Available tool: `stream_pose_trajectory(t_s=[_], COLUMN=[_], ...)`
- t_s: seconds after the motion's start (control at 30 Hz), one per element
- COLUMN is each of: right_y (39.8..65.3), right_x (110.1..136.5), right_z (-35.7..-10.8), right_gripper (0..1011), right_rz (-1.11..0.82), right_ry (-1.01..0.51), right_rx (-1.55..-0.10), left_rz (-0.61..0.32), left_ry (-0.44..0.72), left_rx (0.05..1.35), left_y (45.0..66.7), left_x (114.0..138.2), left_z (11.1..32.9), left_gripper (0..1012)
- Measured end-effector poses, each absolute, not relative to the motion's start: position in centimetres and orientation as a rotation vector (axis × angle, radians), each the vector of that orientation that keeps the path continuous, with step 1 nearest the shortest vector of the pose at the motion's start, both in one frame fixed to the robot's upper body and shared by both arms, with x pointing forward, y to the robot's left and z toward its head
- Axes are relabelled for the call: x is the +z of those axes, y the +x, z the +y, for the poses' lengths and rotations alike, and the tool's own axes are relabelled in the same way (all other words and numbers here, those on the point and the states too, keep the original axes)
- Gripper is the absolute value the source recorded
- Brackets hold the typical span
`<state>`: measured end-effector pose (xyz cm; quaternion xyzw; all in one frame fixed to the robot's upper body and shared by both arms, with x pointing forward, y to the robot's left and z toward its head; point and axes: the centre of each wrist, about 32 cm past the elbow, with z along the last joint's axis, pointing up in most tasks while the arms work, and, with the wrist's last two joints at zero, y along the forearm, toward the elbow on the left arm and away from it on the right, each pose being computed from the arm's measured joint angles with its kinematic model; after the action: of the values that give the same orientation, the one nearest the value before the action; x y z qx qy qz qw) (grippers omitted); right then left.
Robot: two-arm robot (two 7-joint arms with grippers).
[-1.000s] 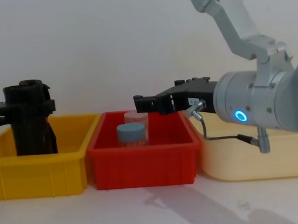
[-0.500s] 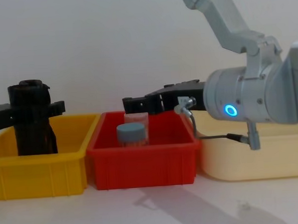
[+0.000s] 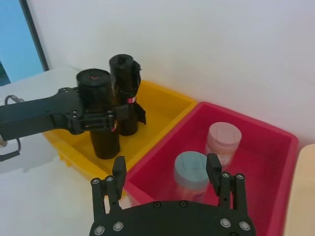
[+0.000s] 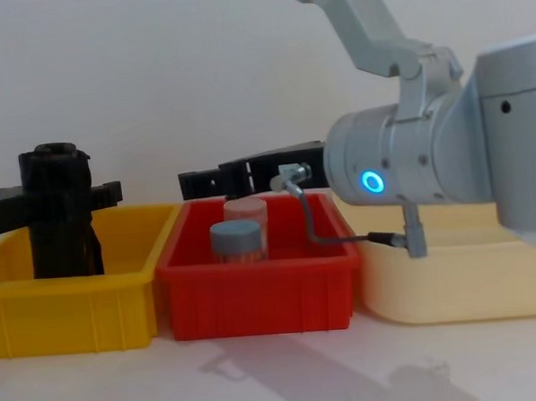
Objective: Pick up the garbage bag with the one hand and transfer it to the other hand.
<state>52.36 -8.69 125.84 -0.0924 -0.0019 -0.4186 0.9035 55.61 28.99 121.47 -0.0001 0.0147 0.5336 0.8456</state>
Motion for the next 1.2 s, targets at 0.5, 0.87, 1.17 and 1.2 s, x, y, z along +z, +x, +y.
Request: stream_pose_trajectory(t_s=[0.5, 0.87, 1.17, 1.2], right_y=[53.4, 54.7, 55.6, 55.8], right_x=[125.0, 123.8, 123.4, 123.3], right_z=[-7.2, -6.7, -6.5, -6.4], right_gripper=[1000, 1000, 1000, 1000], right_rz=[-0.041, -0.064, -0.05, -0.045], right_ry=[-0.214, -0.237, -0.259, -0.265], right_rx=[-0.886, -0.91, -0.917, -0.918], left_rz=[0.032, 0.033, 0.033, 0.033], left_ry=[0.0, 0.0, 0.0, 0.0], left_rx=[1.124, 1.123, 1.123, 1.123], left_y=[55.7, 55.7, 55.7, 55.7], left_x=[121.5, 121.5, 121.5, 121.5], left_z=[28.9, 28.9, 28.9, 28.9], left_gripper=[1002, 1002, 1002, 1001])
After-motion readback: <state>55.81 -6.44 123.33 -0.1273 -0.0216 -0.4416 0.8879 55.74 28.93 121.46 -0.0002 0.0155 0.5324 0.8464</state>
